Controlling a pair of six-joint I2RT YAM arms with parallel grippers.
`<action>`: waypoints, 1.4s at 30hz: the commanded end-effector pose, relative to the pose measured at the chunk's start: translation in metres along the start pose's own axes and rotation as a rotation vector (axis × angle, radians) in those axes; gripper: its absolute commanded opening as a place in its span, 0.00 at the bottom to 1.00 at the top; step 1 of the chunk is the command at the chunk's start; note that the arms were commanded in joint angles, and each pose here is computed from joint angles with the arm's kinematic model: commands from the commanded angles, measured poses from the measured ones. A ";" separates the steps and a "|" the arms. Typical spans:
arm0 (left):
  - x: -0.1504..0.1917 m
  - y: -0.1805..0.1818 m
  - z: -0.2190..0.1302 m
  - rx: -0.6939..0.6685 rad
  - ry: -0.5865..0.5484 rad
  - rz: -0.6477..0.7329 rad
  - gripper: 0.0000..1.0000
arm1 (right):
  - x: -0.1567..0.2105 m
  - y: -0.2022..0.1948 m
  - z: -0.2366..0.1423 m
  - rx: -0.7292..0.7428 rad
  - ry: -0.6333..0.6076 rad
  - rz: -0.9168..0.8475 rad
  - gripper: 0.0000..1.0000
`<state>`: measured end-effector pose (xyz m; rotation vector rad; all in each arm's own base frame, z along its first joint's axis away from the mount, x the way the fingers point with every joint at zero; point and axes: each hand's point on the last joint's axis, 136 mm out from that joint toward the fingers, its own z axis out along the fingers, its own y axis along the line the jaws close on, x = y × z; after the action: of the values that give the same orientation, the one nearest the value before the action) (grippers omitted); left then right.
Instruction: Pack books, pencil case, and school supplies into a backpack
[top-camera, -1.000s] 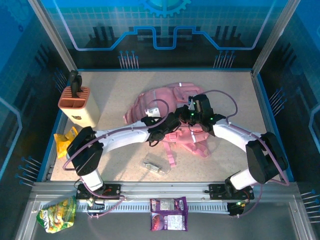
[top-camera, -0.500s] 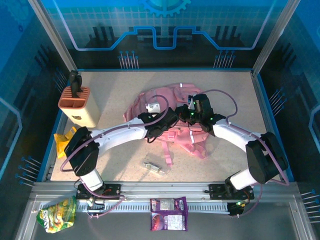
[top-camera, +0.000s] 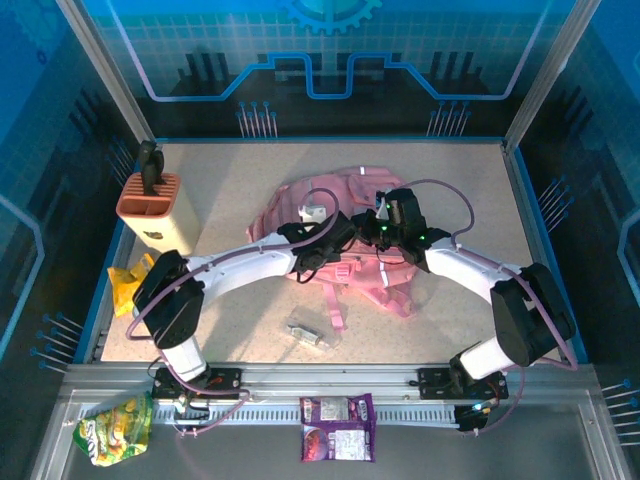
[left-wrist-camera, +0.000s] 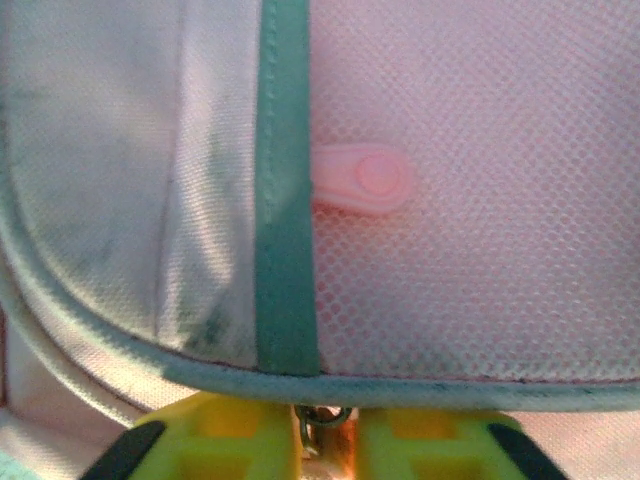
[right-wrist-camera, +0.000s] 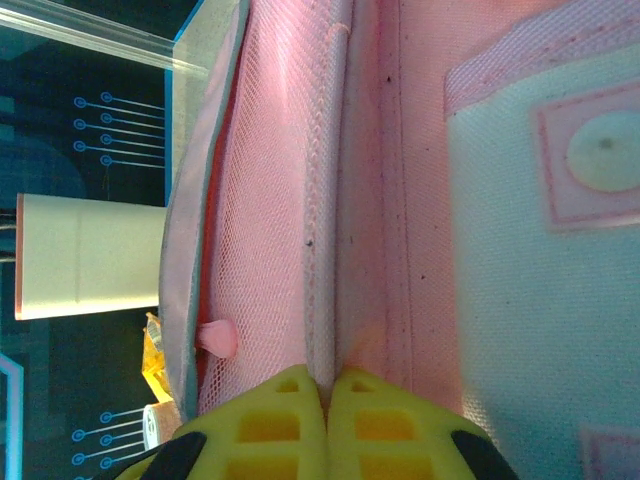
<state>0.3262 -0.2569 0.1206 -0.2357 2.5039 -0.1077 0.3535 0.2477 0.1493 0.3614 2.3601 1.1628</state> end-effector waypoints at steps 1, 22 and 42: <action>-0.012 -0.007 -0.002 0.130 0.014 0.010 0.12 | -0.009 0.023 -0.002 -0.067 -0.001 -0.070 0.00; 0.007 -0.032 -0.016 0.428 0.153 0.340 0.00 | -0.076 -0.008 -0.011 0.047 0.016 -0.143 0.00; 0.023 -0.105 -0.019 0.587 0.211 0.238 0.00 | -0.015 -0.025 -0.037 0.017 0.043 0.165 0.54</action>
<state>0.3178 -0.3381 0.1199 0.2677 2.5934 -0.6532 0.3498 0.1892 0.1596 0.4139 2.4487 1.1362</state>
